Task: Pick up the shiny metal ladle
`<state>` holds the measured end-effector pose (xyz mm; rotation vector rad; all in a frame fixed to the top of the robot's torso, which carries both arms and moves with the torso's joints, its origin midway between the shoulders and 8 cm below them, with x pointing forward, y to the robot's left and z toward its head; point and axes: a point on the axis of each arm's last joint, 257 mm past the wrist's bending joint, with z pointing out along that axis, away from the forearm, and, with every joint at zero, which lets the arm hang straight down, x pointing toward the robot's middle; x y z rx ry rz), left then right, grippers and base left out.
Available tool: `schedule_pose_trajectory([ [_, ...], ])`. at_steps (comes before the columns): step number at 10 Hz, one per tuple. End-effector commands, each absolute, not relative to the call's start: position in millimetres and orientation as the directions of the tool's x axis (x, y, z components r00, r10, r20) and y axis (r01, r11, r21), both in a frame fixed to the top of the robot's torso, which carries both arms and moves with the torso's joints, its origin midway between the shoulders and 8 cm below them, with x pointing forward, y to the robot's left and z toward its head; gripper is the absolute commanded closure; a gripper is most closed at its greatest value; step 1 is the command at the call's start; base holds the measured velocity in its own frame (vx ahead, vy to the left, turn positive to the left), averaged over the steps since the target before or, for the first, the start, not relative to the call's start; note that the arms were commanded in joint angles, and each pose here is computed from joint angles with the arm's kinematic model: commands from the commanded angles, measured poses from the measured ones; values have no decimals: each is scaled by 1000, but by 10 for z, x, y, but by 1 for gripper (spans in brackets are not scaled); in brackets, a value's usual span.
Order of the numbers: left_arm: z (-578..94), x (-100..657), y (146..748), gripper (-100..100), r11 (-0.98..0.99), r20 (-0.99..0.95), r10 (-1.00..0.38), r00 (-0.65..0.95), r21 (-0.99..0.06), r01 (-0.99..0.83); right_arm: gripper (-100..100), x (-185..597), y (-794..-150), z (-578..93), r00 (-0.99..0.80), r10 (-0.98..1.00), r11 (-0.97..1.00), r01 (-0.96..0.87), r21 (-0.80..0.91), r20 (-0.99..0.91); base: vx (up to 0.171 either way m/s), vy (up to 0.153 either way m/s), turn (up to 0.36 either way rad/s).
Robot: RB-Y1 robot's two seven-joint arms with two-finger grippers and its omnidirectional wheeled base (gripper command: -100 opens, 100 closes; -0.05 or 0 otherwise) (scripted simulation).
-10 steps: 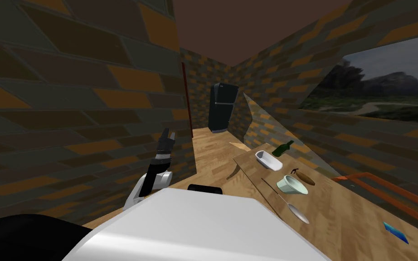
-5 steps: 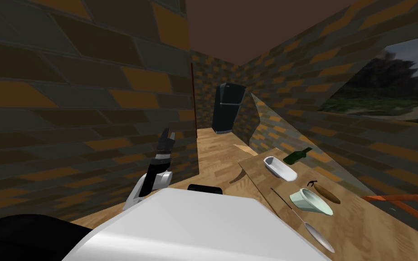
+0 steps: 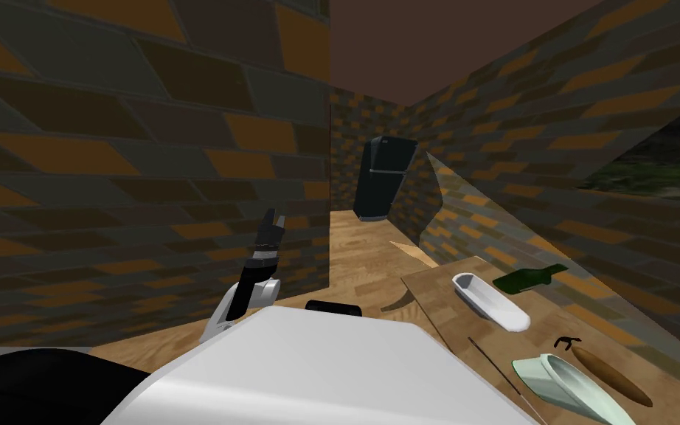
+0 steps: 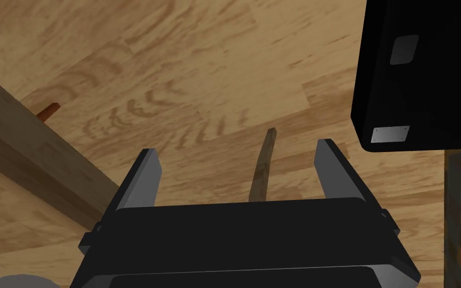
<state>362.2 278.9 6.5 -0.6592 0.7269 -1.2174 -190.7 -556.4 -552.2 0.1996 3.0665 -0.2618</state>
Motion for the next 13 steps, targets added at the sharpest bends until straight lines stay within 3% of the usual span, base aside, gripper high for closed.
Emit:
schedule_pose_trajectory([
  [1,65,3622,2789,0,222,-139,-973,184,-781,584,-100,-2120,-5833,-5381,-996,85,974,83,-209,0,121,52,312],
  [6,64,3622,2789,0,222,-139,-973,184,-781,584,-100,-2603,-6430,-4974,-989,53,954,9,-299,141,80,18,168],
  [13,65,3622,2789,0,222,-139,-973,184,-781,584,-100,-2681,-6694,-4787,-981,35,943,-30,-330,189,38,-13,72],
])
